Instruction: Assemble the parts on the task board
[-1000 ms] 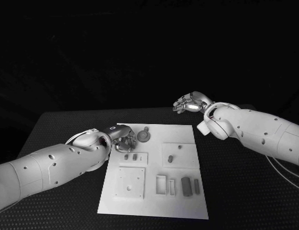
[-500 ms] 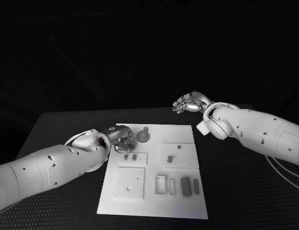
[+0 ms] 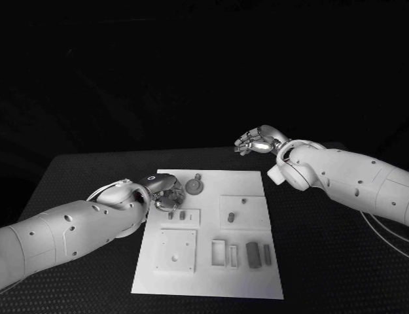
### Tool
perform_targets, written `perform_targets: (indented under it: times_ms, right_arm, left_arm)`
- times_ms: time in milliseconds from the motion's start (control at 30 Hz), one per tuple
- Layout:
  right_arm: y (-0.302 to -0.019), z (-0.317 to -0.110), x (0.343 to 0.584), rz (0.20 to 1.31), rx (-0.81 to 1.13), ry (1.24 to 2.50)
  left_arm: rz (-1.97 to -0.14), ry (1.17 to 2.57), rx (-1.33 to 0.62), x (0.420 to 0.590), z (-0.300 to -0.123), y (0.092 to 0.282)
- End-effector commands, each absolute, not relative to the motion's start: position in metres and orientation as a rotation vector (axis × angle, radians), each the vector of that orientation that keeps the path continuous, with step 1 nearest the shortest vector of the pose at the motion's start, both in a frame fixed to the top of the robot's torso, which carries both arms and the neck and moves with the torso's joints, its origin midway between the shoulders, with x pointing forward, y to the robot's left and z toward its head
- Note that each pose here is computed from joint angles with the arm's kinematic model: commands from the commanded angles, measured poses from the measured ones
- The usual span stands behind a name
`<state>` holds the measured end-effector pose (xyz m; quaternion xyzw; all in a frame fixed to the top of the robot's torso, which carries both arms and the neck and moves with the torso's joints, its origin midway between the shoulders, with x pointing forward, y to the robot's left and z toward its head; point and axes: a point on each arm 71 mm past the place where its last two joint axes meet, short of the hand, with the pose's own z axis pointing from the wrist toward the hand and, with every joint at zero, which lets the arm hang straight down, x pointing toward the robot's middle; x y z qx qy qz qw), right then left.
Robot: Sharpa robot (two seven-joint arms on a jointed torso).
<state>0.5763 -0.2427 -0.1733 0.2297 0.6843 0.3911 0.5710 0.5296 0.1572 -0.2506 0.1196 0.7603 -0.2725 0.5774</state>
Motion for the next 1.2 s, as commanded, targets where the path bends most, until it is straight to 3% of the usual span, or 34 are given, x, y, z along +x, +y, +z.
perform_targets:
  times_ms: [33, 633, 1200]
  right_arm:
    - [-0.240, -0.173, 0.576, 0.936, 0.526, 1.611]
    - [-0.243, -0.173, 0.576, 0.937, 0.528, 1.612]
    - [-0.248, -0.173, 0.576, 0.925, 0.527, 1.614]
  left_arm:
    - [-0.640, 1.788, 0.270, 0.529, -0.252, 0.156]
    - [-0.621, 1.781, 0.233, 0.531, -0.251, 0.164]
    - [-0.598, 1.749, 0.162, 0.538, -0.245, 0.191]
